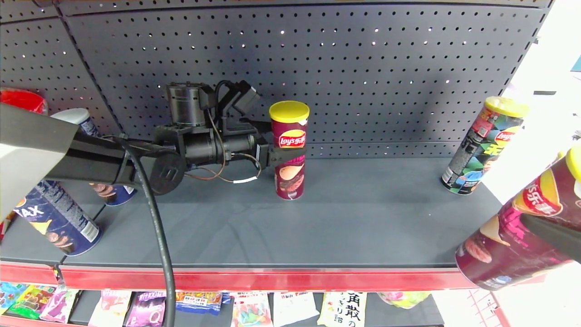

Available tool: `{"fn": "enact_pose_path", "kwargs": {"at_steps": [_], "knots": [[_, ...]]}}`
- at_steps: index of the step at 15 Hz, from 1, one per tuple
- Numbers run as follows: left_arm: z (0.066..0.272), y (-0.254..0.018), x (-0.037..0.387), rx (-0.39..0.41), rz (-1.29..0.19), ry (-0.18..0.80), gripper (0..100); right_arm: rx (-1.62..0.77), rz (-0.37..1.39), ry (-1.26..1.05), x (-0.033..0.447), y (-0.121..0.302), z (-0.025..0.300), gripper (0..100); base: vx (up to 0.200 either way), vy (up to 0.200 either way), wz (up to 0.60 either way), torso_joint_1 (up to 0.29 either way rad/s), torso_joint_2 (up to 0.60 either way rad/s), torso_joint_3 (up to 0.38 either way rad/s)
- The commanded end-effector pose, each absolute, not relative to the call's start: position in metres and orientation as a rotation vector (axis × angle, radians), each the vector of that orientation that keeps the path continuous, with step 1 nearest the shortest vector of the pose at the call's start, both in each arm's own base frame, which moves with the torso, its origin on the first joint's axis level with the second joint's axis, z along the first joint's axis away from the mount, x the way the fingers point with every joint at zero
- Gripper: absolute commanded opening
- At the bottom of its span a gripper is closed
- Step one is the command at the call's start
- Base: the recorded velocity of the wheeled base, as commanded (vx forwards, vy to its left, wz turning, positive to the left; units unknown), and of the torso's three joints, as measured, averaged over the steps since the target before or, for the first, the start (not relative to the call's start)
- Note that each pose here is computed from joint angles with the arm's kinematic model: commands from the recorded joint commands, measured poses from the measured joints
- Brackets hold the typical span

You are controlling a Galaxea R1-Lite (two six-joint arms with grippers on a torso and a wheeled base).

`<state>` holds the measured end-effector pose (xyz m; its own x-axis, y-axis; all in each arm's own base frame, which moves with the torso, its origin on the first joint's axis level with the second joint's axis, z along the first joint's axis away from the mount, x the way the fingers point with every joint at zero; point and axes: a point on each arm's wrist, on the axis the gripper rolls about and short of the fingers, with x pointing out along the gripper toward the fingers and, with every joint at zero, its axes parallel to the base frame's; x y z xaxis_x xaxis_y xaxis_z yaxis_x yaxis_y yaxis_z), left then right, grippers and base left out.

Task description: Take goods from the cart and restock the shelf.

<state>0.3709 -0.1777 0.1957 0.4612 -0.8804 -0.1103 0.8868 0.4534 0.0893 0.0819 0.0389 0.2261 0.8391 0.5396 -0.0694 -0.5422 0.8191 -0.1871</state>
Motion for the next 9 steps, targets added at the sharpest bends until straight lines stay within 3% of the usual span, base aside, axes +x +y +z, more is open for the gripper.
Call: {"fn": "enact_pose_path", "kwargs": {"at_steps": [1, 9], "knots": [[0.1927, -0.1789, 0.3706, 0.14, -1.095, 0.06, 0, -0.203, 0.577, 0.01, 0.0814, 0.0388, 0.2264, 0, 0.0, 0.0, 0.0, 0.0, 0.0, 0.0], [0.1916, -0.1781, 0.3684, 0.138, -1.104, 0.065, 0, -0.203, 0.575, 0.007, 0.0802, 0.0381, 0.2261, 0, 0.0, 0.0, 0.0, 0.0, 0.0, 0.0]]}}
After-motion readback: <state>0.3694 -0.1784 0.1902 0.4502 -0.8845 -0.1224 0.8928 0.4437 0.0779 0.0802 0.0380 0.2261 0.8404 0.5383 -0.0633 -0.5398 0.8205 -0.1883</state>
